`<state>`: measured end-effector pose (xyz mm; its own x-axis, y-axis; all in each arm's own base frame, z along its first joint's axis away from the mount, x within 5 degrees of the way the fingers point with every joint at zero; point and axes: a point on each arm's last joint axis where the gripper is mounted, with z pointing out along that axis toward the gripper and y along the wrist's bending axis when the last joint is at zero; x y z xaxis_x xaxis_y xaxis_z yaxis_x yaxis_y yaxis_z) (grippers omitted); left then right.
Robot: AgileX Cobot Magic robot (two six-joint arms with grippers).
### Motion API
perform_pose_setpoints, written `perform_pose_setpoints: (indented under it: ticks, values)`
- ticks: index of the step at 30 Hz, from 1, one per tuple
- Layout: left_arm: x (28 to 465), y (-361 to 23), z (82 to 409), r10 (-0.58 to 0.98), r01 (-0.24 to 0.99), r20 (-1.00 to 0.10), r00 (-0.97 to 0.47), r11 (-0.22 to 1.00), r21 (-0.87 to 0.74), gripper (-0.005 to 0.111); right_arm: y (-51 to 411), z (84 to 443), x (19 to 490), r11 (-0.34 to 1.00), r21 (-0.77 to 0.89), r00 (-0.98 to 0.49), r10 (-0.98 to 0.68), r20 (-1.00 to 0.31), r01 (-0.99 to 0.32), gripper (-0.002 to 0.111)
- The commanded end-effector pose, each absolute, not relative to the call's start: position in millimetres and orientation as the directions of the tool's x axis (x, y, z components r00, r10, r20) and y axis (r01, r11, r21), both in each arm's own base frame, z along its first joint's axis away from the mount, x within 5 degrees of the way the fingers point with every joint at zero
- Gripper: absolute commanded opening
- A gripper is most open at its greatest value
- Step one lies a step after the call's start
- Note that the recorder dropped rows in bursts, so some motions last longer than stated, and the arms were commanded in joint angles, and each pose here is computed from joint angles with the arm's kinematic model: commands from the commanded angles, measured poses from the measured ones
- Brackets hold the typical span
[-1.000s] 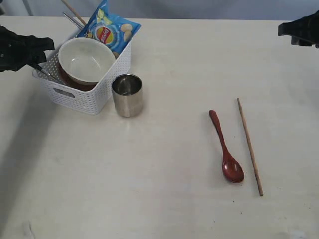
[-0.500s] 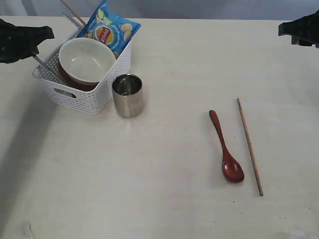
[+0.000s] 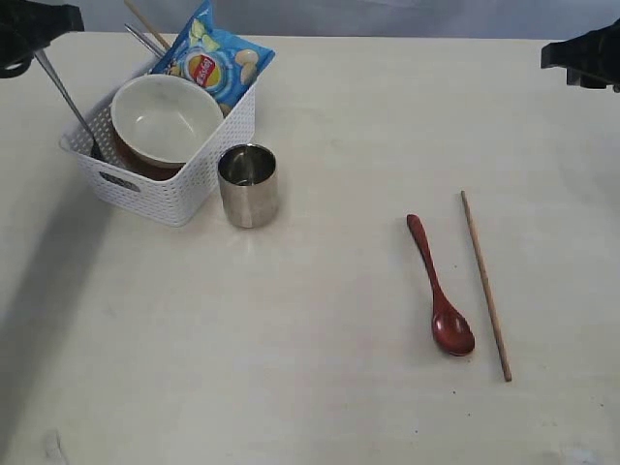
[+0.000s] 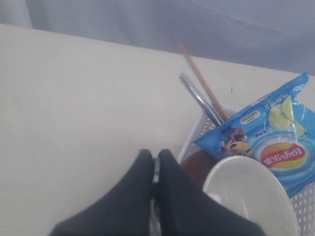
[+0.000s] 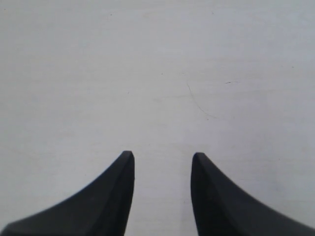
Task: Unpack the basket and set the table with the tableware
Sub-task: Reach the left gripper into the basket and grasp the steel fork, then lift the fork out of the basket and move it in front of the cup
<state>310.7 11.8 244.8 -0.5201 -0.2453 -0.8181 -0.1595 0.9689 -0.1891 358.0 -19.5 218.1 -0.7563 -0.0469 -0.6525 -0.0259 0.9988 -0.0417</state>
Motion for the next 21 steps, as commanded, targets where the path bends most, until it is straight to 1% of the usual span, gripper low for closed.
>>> perform_pose_setpoints:
  ticks: [1,11,18,21]
  values:
    - [305.1,11.2,260.1,-0.233,-0.14,-0.855,-0.464,0.972,-0.189,0.0,-20.9,219.3,358.2,0.999,-0.041,-0.746,-0.042,-0.665,-0.019,0.037]
    - [288.5,10.6,292.1,-0.228,-0.119,-0.9,-0.37,0.973,-0.198,0.0,-20.9,219.3,358.2,0.999,-0.043,-0.746,-0.045,-0.665,-0.022,0.037]
    - [270.1,10.2,308.7,-0.161,-0.096,-0.909,-0.384,0.986,-0.134,0.0,-21.0,219.4,358.3,0.998,-0.049,-0.744,-0.053,-0.666,-0.027,0.037]
    - [263.4,10.0,313.6,-0.161,-0.098,-0.907,-0.389,0.986,-0.133,0.0,-21.0,219.4,358.3,0.998,-0.054,-0.744,-0.06,-0.666,-0.033,0.037]
